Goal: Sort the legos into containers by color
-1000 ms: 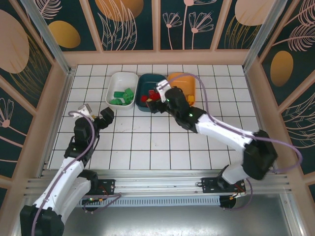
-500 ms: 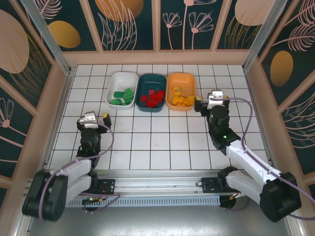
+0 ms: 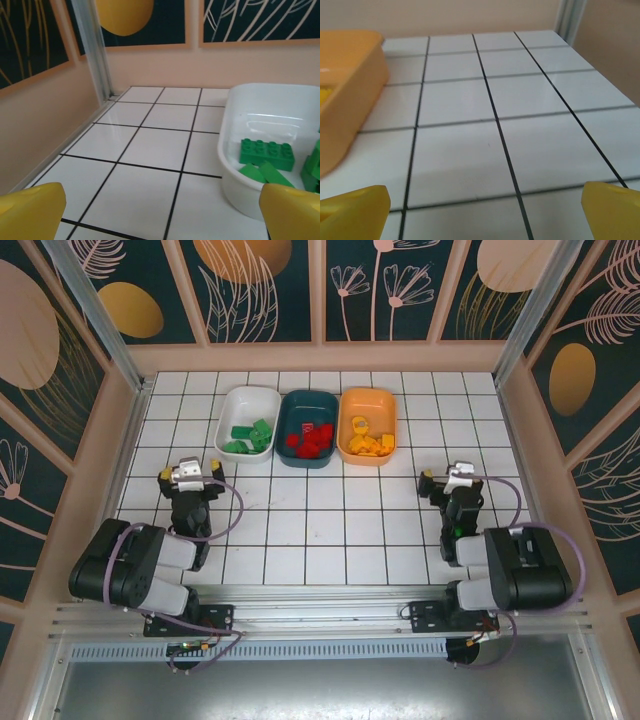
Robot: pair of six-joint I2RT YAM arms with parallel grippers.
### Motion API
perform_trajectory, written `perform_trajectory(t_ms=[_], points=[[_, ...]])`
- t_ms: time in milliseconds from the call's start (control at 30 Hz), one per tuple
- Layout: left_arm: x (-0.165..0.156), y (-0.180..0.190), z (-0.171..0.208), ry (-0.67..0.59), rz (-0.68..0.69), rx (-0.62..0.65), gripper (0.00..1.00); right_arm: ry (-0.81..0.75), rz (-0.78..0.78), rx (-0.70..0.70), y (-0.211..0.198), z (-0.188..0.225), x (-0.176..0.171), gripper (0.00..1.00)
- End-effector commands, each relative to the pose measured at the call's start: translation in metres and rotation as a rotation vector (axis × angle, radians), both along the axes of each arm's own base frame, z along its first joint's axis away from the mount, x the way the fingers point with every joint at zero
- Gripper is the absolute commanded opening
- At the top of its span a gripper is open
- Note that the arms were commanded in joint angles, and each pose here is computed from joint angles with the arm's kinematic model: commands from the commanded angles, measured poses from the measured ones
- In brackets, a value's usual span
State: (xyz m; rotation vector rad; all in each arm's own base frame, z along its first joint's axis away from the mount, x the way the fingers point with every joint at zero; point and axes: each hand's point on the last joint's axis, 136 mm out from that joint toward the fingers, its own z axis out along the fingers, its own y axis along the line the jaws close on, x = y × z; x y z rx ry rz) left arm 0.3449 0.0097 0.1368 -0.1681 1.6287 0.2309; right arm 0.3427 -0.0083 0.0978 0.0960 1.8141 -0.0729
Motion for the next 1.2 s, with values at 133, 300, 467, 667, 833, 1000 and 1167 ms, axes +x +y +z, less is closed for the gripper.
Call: perform_trajectory(t_ms=[133,300,467,667,833,1000,1167], points=[[0.021,0.010,0.002,-0.016,-0.061,-0.087,0.99,-0.146,0.031,0.071,0.000,0.028,0.025,0.99],[0.026,0.013,0.001,-0.009,-0.053,-0.098,0.99,-0.116,0.026,0.102,-0.006,0.025,0.033,0.99],[0.026,0.013,0.002,-0.009,-0.054,-0.096,0.99,-0.114,0.026,0.103,-0.006,0.024,0.033,0.99],[0.026,0.013,0.001,-0.008,-0.054,-0.096,0.99,-0.114,0.024,0.102,-0.007,0.024,0.033,0.99],[0.028,0.012,0.001,-0.003,-0.057,-0.097,0.99,-0.115,0.026,0.101,-0.006,0.024,0.033,0.99],[0.033,0.013,-0.002,0.016,-0.087,-0.115,0.99,-0.114,0.025,0.101,-0.006,0.024,0.033,0.99],[0.031,0.013,0.000,0.005,-0.085,-0.113,0.99,-0.116,0.026,0.102,-0.006,0.024,0.033,0.99]])
